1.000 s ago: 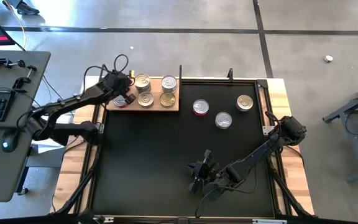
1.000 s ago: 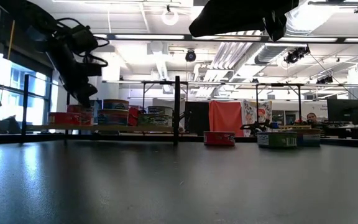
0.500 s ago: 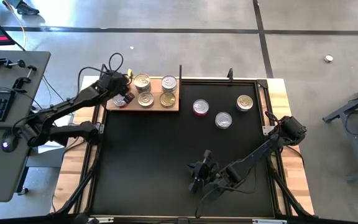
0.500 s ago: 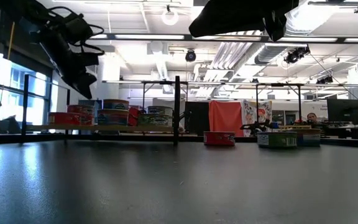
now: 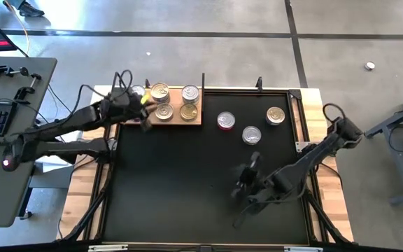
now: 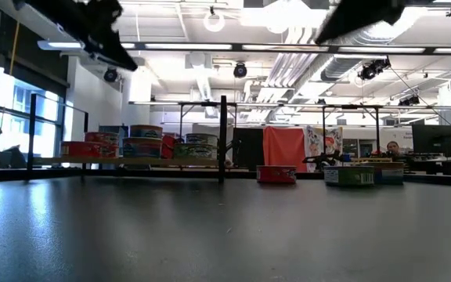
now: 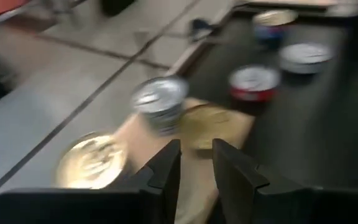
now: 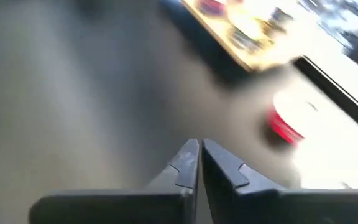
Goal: Stack canned seafood by type on shelf
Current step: Stack the green tuna can on the top of the other green tuna can
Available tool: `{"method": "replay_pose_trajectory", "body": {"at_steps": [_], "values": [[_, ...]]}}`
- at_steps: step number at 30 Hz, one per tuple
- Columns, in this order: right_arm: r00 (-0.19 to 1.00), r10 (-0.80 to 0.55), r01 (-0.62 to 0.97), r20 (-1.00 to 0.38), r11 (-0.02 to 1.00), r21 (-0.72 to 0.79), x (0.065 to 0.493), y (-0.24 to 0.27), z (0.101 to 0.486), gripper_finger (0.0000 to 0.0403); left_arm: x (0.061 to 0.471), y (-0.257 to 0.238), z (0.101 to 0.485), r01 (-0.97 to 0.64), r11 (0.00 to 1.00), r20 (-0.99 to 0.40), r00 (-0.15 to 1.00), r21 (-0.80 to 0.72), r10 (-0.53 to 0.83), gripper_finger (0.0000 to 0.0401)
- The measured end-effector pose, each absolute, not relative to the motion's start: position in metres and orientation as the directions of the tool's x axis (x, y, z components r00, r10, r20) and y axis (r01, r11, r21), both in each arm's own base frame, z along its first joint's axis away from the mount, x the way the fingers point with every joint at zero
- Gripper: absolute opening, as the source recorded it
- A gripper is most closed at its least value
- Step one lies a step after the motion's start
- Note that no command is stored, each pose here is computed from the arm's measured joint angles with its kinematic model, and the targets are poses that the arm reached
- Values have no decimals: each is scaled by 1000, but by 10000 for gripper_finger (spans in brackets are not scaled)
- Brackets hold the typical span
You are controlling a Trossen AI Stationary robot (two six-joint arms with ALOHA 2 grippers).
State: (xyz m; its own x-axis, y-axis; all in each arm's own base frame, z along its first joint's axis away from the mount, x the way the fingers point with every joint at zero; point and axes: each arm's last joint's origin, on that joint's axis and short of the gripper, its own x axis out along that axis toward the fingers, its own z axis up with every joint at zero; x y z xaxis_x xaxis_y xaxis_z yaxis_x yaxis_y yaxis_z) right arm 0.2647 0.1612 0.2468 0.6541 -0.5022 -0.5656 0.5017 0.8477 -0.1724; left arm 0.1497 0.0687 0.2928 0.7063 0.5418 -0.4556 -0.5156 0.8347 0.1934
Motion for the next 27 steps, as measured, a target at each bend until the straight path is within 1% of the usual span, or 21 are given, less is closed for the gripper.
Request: {"method": "replay_pose_trajectory", "body": {"at_steps": [3,5,8,10,13,16,19,21,23,27], "values": [[491,-587,579,-643,772,-262,252,139,240,41,159,49,292,-412,893,-458,769,180,447,75],[408,-640,596,-651,727,-341,248,124,229,71,165,39,290,-349,919,-466,792,183,394,71],[328,-685,570,-651,693,-442,244,104,205,122,174,29,286,-290,937,-488,800,194,349,67],[298,-698,534,-652,687,-492,240,92,186,156,179,24,282,-258,945,-504,801,199,324,67],[319,-690,466,-650,711,-527,234,81,156,196,188,19,276,-235,948,-525,790,216,315,67],[351,-663,468,-661,736,-490,228,68,136,215,197,16,270,-206,946,-538,783,248,312,67],[394,-645,478,-655,752,-453,225,55,126,216,211,16,264,-188,946,-541,782,266,307,67],[450,-631,488,-632,767,-418,227,48,127,214,221,16,258,-174,944,-538,785,282,306,67],[488,-627,472,-607,775,-420,229,41,127,212,233,16,251,-148,941,-539,788,304,298,67],[490,-610,431,-623,791,-435,227,26,122,211,255,16,234,-104,930,-537,792,354,292,67]]}}
